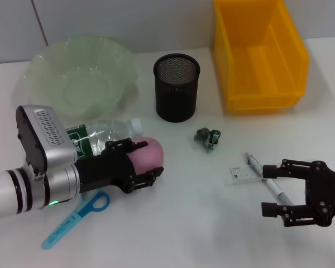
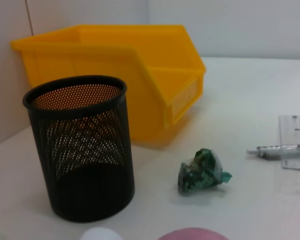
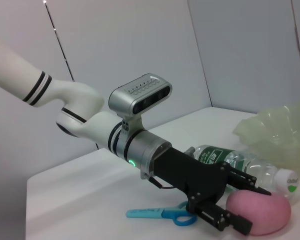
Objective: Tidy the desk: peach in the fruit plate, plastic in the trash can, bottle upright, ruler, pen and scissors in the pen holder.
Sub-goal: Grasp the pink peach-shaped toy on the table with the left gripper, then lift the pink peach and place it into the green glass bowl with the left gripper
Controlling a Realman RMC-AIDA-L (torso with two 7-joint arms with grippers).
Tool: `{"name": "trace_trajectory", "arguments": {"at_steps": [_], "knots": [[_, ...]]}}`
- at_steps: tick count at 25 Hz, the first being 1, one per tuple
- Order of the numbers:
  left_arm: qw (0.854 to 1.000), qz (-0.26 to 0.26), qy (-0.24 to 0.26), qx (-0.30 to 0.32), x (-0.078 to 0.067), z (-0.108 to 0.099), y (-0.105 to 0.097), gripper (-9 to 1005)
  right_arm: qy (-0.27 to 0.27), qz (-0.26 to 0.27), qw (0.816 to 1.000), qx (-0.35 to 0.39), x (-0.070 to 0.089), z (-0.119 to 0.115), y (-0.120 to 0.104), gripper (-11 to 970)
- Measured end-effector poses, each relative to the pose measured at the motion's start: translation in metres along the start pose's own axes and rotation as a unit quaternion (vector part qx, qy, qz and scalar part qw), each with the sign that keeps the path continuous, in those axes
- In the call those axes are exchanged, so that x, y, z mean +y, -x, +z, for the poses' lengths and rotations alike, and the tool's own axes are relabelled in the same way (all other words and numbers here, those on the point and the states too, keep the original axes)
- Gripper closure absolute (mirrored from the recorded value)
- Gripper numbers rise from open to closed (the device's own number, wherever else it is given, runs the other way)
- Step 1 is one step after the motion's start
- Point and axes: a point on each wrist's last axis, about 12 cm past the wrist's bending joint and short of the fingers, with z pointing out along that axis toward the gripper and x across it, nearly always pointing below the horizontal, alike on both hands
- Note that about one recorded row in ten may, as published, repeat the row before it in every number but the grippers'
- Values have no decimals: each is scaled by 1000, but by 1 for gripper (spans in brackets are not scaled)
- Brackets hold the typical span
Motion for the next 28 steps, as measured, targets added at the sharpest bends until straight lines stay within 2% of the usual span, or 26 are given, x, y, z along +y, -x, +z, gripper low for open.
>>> {"name": "trace_trajectory", "arguments": {"at_steps": [10,13,16,20,25,28], "knots": [[1000,1,-2,-3,1,-2,0,410,1,5,1000,-1,1,1,0,124],[1000,0,-3,-3,0,-2,-1,615,2,6,1000,-1,1,1,0,124],[1000,0,-11,-15,-2,-3,2,643,2,7,1000,-2,1,1,0,125],[996,-3,-41,-77,-5,-11,14,681,3,9,1000,-3,2,2,-2,125],[990,-9,-7,-142,12,-29,28,727,4,11,1000,-5,3,3,-2,124],[988,-6,5,-154,21,-36,33,738,5,12,1000,-6,4,4,-3,124]]}}
